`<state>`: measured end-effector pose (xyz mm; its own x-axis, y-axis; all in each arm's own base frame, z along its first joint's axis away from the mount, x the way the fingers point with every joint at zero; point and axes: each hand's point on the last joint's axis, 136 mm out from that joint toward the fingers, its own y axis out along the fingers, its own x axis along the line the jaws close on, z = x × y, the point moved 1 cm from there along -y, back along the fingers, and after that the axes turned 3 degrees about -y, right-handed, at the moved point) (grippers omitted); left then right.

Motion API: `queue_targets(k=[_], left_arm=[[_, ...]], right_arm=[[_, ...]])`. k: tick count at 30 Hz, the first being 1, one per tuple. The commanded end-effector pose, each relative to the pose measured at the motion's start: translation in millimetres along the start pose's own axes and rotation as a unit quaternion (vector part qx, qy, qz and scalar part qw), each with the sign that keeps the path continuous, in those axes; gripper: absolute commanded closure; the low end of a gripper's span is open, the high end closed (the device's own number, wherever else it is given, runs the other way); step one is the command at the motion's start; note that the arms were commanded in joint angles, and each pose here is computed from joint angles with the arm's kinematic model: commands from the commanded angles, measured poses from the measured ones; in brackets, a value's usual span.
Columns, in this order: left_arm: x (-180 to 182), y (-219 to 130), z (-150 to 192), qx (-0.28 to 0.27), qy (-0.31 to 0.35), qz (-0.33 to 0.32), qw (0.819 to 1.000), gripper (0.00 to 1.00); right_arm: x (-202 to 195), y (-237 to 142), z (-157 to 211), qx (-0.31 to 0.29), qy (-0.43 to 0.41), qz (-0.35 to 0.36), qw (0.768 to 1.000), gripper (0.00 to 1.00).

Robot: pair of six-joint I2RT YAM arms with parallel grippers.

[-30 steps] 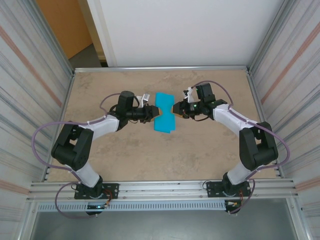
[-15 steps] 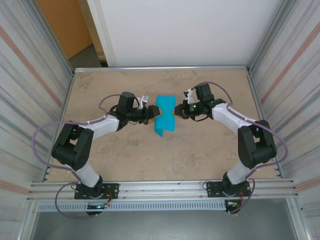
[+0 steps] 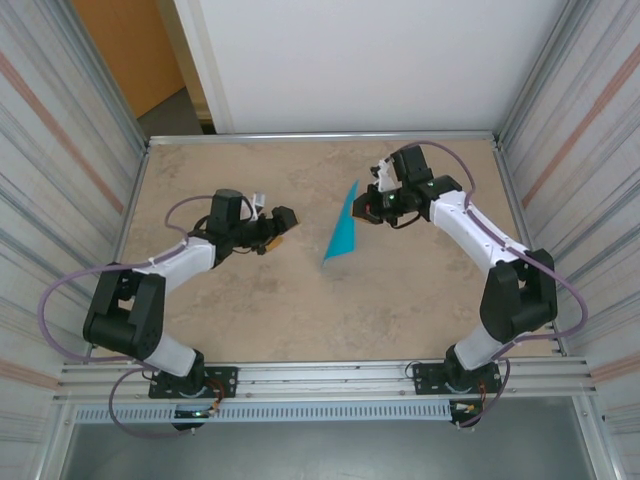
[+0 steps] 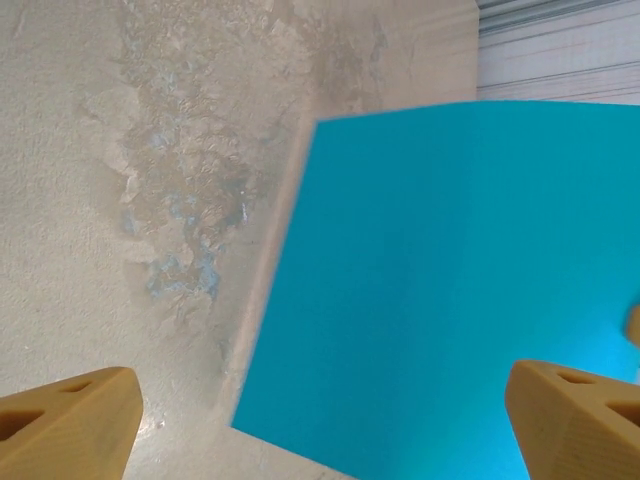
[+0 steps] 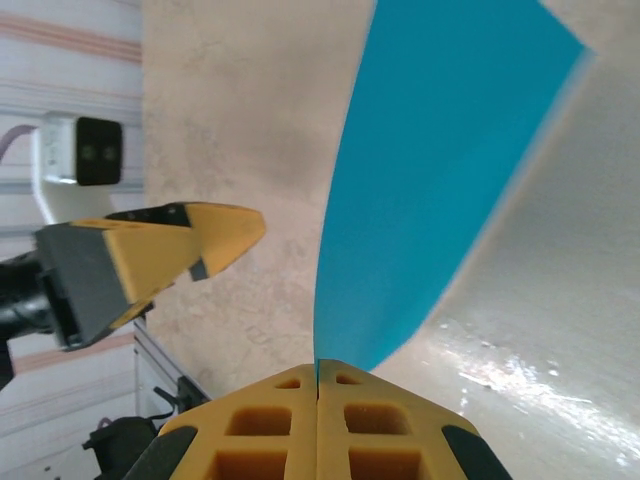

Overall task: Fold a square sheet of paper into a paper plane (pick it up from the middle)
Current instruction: First fold in half a square sheet of paper at the center of the table.

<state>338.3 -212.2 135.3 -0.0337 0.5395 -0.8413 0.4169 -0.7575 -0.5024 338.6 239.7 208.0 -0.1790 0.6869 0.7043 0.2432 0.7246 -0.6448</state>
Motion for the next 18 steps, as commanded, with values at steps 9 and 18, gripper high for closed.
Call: queue_targets(k=[9,18], left_arm=[[10,-2,5,-0.002,-0.010,-0.005,1.000,0.09],[25,10,24,0.027,-0.011,-0.037,0.999,0.16]], right_arm=[[16,42,7,0.025,-0.001,-0.060,0.998,0.97],[-30,89,28,0.050,0.051,-0.076,0.995,0.95]])
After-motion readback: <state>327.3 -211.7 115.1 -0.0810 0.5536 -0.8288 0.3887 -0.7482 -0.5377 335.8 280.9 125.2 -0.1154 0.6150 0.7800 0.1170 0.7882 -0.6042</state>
